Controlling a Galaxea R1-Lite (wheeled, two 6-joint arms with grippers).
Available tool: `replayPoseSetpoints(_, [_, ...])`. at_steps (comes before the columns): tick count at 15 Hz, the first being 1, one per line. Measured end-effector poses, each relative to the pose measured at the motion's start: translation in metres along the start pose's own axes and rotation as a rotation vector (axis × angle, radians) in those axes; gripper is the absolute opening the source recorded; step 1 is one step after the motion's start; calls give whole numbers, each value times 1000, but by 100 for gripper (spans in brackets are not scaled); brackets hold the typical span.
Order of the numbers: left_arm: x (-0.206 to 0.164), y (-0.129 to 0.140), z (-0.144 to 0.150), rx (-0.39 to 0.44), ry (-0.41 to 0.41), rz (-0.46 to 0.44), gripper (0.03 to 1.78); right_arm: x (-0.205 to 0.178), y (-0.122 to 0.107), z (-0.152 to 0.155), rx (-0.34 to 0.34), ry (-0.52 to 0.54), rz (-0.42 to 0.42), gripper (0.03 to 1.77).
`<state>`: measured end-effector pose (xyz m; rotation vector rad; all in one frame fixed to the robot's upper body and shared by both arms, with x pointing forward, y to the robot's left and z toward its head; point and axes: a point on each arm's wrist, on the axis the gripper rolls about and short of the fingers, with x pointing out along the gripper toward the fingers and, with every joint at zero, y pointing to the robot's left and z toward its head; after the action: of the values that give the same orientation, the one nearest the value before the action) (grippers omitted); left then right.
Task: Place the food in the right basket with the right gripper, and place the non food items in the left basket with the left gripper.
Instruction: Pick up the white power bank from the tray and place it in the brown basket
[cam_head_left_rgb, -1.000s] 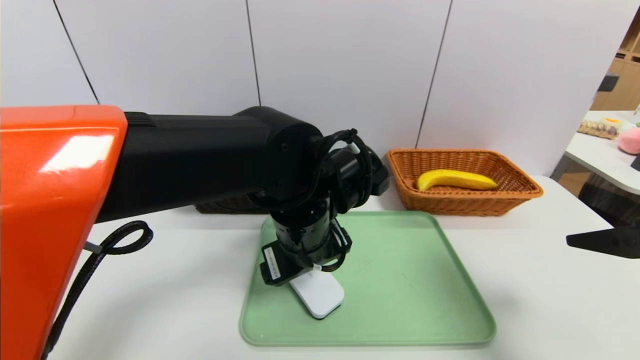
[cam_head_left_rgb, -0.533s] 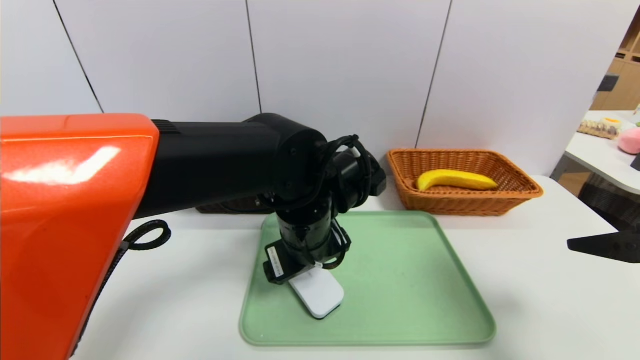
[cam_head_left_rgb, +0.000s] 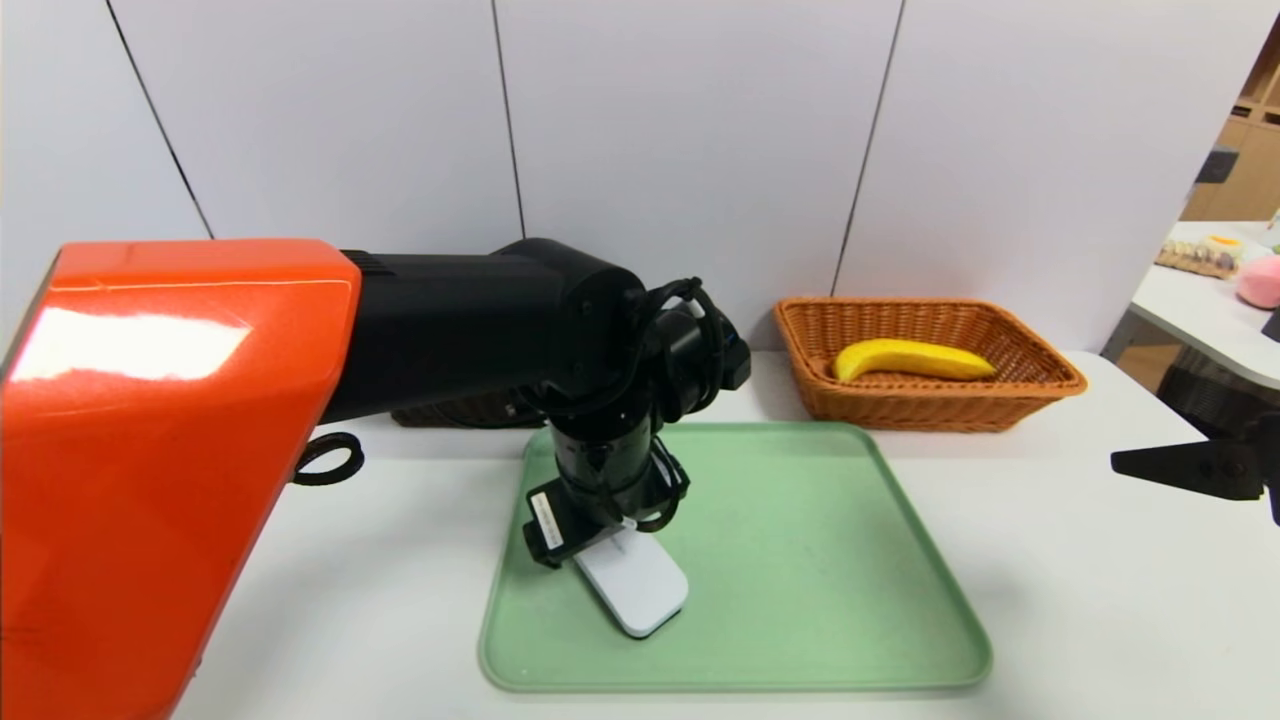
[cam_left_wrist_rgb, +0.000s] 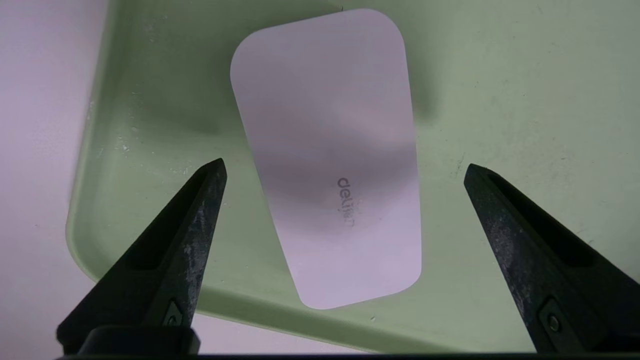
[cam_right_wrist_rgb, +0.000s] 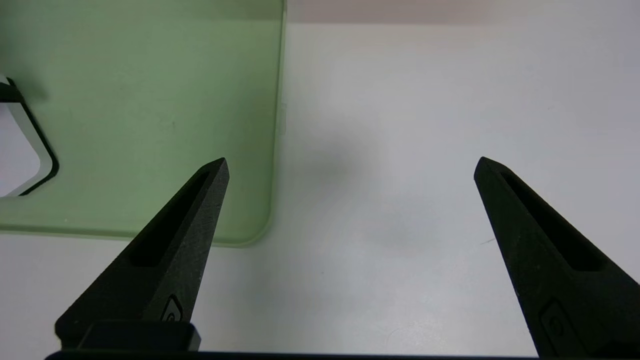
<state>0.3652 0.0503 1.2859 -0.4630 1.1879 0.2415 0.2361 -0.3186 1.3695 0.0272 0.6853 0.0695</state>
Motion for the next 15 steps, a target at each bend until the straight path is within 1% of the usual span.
replayPoseSetpoints(12, [8,0,0,-1,14,19,169,3,0,-1,0,11,-6,169])
replayPoseSetpoints(15, [10,1,-1,6,21,39,169,2,-2,0,6,8,-16,169])
